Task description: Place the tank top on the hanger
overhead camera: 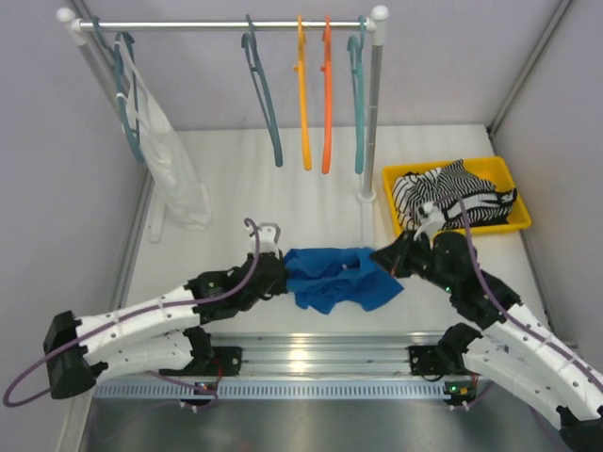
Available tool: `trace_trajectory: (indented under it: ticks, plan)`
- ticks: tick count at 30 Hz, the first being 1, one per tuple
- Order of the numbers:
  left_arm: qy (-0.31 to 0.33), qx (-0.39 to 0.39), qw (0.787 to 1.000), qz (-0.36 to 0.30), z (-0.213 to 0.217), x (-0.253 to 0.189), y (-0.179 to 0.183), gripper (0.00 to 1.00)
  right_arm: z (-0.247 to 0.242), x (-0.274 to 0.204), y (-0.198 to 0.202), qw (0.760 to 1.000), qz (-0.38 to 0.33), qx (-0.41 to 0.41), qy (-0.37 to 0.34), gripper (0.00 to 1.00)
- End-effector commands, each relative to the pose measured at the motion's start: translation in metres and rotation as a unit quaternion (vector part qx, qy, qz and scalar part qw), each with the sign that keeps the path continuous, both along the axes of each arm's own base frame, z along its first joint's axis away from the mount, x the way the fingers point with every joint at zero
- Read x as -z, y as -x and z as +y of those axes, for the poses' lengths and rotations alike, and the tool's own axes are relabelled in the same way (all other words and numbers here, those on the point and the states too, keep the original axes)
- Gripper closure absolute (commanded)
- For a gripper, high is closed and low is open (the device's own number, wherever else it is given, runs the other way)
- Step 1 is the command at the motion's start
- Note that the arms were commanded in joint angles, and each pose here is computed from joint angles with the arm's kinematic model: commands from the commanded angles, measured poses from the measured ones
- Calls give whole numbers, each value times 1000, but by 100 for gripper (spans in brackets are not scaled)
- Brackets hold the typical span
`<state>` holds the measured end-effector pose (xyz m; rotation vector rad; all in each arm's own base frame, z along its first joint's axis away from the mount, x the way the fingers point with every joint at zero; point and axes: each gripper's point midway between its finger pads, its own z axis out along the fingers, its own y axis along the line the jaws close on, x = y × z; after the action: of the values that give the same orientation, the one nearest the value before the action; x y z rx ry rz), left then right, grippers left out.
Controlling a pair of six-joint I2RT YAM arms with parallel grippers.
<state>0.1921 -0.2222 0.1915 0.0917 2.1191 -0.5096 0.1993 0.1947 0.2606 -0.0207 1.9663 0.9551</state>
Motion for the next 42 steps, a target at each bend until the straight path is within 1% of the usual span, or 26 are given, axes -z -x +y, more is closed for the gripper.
trace_trajectory:
  ticks: [1, 3, 5, 6, 8, 9, 10, 11, 12, 17, 20, 22, 24, 25, 26, 28, 30, 31, 32, 33, 34, 36, 37, 38, 40, 42]
  plan:
    - [91, 19, 991, 101, -35, 65, 24, 100, 19, 44, 24, 997, 39, -27, -64, 100]
    - [68, 29, 986, 150, -36, 110, 38, 100, 20, 88, 36, 995, 81, -23, -47, 100]
    - [60, 31, 983, 169, -39, 128, 42, 98, 26, 105, 49, 994, 96, -28, -41, 100]
    - [56, 36, 983, 173, -39, 132, 46, 89, 26, 119, 55, 993, 106, -29, -31, 100]
    - [50, 44, 983, 170, -39, 132, 48, 77, 31, 129, 65, 992, 115, -35, -24, 100]
    - [47, 46, 984, 168, -38, 130, 48, 67, 30, 136, 68, 992, 121, -35, -16, 100]
    - [44, 46, 985, 162, -36, 127, 47, 64, 30, 139, 70, 992, 121, -34, -10, 99]
    - [52, 46, 986, 151, -36, 117, 45, 61, 29, 140, 71, 992, 123, -32, -6, 95]
    - [40, 43, 986, 153, -30, 117, 46, 57, 26, 146, 74, 991, 128, -30, 6, 91]
    - [51, 37, 990, 127, -18, 85, 44, 54, 17, 146, 73, 992, 125, -15, 27, 67]
    - [56, 29, 991, 114, -8, 66, 44, 54, 10, 146, 72, 991, 129, 0, 44, 58]
    - [49, 24, 993, 108, 0, 58, 45, 54, 4, 148, 71, 990, 131, 10, 56, 55]
    - [62, 15, 994, 87, 4, 37, 40, 53, 1, 146, 70, 990, 130, 16, 58, 49]
    - [53, 15, 995, 82, 10, 33, 41, 53, -2, 146, 70, 989, 130, 21, 62, 47]
    - [62, 17, 995, 71, 9, 17, 39, 53, -3, 145, 69, 989, 129, 23, 64, 44]
    - [60, 13, 997, 48, 13, -1, 33, 53, -4, 144, 68, 989, 127, 28, 65, 42]
    - [70, -4, 997, 9, 18, -36, 23, 52, -4, 143, 67, 990, 124, 28, 64, 41]
    - [57, -6, 998, -11, 20, -47, 17, 52, -4, 142, 67, 990, 124, 28, 64, 41]
    - [74, -16, 996, -40, 23, -80, 11, 51, -4, 142, 67, 990, 123, 28, 66, 41]
    - [72, -25, 995, -60, 26, -96, 5, 51, -4, 141, 67, 990, 122, 28, 65, 41]
    - [69, -56, 991, -101, 36, -129, -7, 51, -4, 142, 66, 990, 121, 28, 69, 40]
    - [71, -88, 984, -141, 46, -163, -17, 51, -4, 140, 66, 990, 120, 27, 69, 40]
    - [50, -109, 978, -169, 53, -178, -25, 51, -4, 141, 66, 990, 121, 27, 72, 40]
    - [66, -118, 973, -190, 58, -205, -27, 50, -4, 140, 66, 990, 119, 26, 73, 40]
    - [55, -137, 961, -233, 61, -235, -37, 45, -4, 139, 66, 990, 118, 26, 75, 40]
    - [60, -155, 948, -272, 68, -274, -41, 42, -4, 139, 65, 990, 116, 27, 76, 40]
